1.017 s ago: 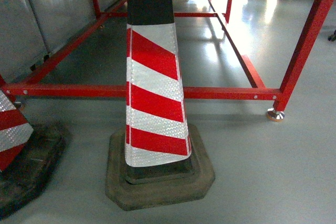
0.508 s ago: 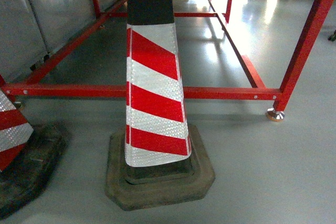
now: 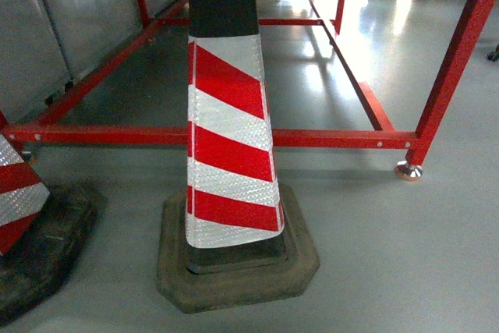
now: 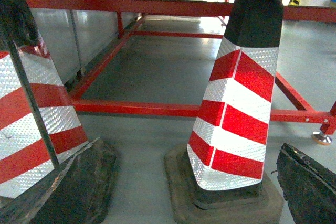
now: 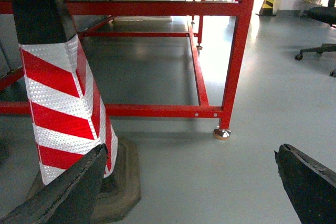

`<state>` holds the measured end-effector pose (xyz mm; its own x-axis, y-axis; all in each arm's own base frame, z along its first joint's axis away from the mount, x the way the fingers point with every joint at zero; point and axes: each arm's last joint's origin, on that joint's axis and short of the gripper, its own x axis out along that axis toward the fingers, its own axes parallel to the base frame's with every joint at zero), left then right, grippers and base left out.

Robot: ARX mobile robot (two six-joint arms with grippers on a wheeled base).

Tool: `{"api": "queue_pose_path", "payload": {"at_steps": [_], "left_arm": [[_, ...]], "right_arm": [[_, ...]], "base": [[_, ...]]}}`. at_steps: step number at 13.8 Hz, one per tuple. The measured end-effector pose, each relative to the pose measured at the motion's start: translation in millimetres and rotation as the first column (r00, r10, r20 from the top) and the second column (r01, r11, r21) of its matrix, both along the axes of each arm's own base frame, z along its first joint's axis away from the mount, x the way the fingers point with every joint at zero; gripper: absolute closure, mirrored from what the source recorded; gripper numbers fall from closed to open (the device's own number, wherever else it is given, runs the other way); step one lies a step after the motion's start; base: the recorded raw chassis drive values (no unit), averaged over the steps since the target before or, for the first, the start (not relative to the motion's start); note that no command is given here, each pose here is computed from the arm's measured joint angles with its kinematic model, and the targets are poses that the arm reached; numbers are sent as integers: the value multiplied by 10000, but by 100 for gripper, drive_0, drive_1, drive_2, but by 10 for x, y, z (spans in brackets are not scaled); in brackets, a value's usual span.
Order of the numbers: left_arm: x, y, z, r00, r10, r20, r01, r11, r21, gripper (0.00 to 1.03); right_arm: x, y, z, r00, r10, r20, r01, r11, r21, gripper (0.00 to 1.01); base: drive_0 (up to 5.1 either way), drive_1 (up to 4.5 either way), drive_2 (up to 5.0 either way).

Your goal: Pick blue part to blue bin on bottom shelf

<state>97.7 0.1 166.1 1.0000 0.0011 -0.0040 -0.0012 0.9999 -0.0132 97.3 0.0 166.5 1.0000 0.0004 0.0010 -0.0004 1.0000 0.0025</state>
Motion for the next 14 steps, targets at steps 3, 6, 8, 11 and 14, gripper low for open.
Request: {"api": "queue_pose_path", "payload": {"at_steps": [3, 6, 8, 11, 14], "left_arm": [[0, 0, 0, 10000, 0, 0, 0, 10000, 0, 5], [0, 0, 0, 10000, 0, 0, 0, 10000, 0, 5], [0, 0, -1, 10000, 0, -15, 0, 10000, 0, 5], [0, 0, -2, 10000, 8, -19, -8, 10000, -4, 5], [0, 0, -1, 10000, 0, -11, 0, 10000, 27, 5]], "right_arm": [[0, 0, 0, 10000, 0, 0, 0, 10000, 0, 3], [0, 0, 0, 10000, 0, 0, 0, 10000, 0, 3], [0, 0, -1, 10000, 0, -15, 0, 10000, 0, 3], [0, 0, -1, 10000, -4, -8, 4, 10000, 0, 3], [0, 0, 1, 10000, -11, 15, 11, 10000, 0, 3]], "base": [[0, 0, 0], [0, 0, 0], [0, 0, 0], [0, 0, 0], [0, 0, 0]]}}
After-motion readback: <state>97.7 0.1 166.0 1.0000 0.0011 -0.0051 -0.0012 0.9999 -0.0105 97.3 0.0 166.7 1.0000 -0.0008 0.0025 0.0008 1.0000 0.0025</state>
